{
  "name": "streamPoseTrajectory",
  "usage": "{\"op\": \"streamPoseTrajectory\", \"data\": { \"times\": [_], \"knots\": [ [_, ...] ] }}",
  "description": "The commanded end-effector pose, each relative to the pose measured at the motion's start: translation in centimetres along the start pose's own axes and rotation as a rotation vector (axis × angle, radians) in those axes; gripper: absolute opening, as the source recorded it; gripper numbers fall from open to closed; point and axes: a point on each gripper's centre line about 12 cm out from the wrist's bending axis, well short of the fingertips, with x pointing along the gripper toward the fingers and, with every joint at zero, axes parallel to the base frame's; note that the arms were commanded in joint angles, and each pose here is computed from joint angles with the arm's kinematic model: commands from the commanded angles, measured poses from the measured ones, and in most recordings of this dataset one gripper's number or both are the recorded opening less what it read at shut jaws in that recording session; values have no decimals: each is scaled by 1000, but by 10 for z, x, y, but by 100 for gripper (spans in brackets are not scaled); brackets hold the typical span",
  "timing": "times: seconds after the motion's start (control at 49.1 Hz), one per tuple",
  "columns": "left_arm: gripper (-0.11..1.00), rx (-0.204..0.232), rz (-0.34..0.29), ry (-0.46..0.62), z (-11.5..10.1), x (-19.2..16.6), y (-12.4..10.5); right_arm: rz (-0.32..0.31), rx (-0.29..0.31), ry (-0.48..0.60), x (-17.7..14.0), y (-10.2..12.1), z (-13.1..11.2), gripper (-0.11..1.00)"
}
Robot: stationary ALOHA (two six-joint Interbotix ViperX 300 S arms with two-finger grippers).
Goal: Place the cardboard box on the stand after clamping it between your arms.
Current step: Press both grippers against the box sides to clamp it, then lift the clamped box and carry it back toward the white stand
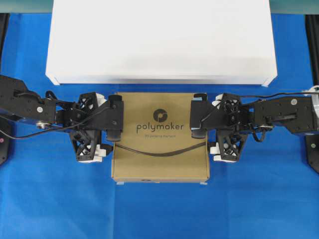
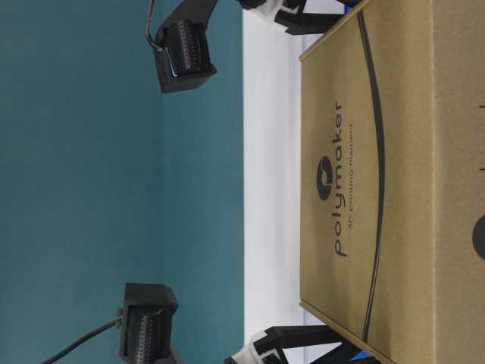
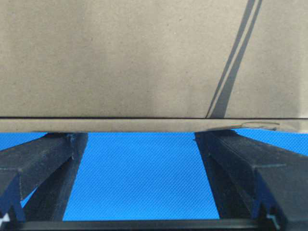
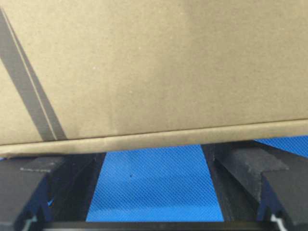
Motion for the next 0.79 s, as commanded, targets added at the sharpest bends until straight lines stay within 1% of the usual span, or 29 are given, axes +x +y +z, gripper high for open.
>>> {"op": "streamPoseTrajectory", "data": {
  "times": [0.0,0.224,0.448,0.631,0.774],
  "knots": [
    [86,7,0,-29,9,-2,0,-1,-3,-43,-6,-1,12,99],
    [86,0,3,-54,19,0,1,-1,-1,-41,-6,-1,12,99],
    [86,-8,8,-59,23,1,4,-5,-27,-49,-6,-4,13,99],
    [86,-14,8,-73,28,-1,4,-7,-26,-55,-7,-5,15,99],
    [86,-27,10,-101,41,-8,5,-8,-14,-92,-17,-7,28,99]
  ]
}}
